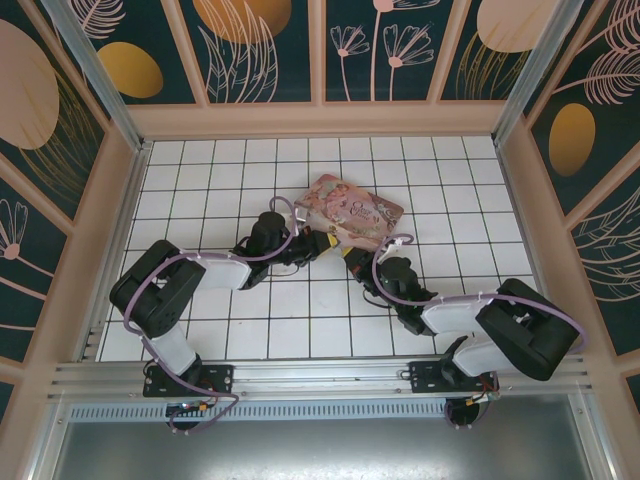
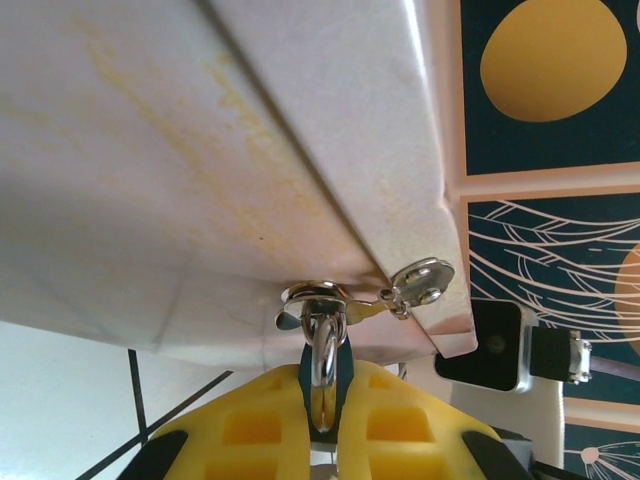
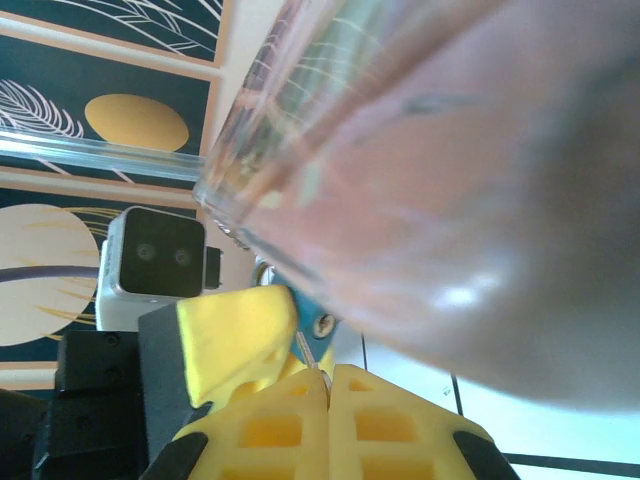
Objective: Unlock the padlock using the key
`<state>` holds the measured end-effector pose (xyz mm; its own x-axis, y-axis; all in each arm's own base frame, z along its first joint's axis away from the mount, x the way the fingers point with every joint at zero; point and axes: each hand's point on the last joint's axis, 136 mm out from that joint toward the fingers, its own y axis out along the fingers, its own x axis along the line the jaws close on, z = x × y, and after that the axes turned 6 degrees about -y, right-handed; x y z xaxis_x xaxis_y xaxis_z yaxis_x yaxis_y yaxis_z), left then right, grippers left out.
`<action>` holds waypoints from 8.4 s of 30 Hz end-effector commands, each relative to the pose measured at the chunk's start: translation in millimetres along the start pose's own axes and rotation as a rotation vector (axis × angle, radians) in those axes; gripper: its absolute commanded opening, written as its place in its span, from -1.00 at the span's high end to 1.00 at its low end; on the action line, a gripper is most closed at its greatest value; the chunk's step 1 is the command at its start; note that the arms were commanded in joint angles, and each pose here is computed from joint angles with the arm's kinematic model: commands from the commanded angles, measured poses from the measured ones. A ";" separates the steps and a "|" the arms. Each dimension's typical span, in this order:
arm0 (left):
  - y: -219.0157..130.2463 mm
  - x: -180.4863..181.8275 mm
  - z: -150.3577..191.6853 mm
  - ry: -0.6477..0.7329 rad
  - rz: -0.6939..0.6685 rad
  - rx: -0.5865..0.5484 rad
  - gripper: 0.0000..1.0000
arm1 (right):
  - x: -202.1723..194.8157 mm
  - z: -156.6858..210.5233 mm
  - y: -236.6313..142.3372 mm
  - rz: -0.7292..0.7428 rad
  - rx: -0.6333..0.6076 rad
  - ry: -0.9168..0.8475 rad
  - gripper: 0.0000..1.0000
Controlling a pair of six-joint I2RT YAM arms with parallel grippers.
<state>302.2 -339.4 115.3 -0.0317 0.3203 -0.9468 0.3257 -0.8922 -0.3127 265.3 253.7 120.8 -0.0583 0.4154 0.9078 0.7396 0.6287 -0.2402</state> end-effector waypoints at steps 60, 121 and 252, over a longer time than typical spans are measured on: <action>1.0 -5.6 0.3 0.031 0.040 0.000 1.00 | 15.5 -6.9 14.1 -0.042 0.013 -0.005 1.00; -12.6 -29.9 13.0 0.066 0.120 0.043 1.00 | 66.5 -53.7 28.1 -0.164 0.020 -0.105 1.00; -18.8 2.8 -12.2 -0.097 0.079 -0.153 1.00 | 70.5 -2.2 47.3 -0.144 0.147 -0.028 -0.25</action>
<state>318.5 -305.7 120.0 -0.1145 0.2005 -0.9730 0.5280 -0.8174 -0.2306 307.3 306.2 141.8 -0.0796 0.3787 0.9221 0.6304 0.7357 -0.2477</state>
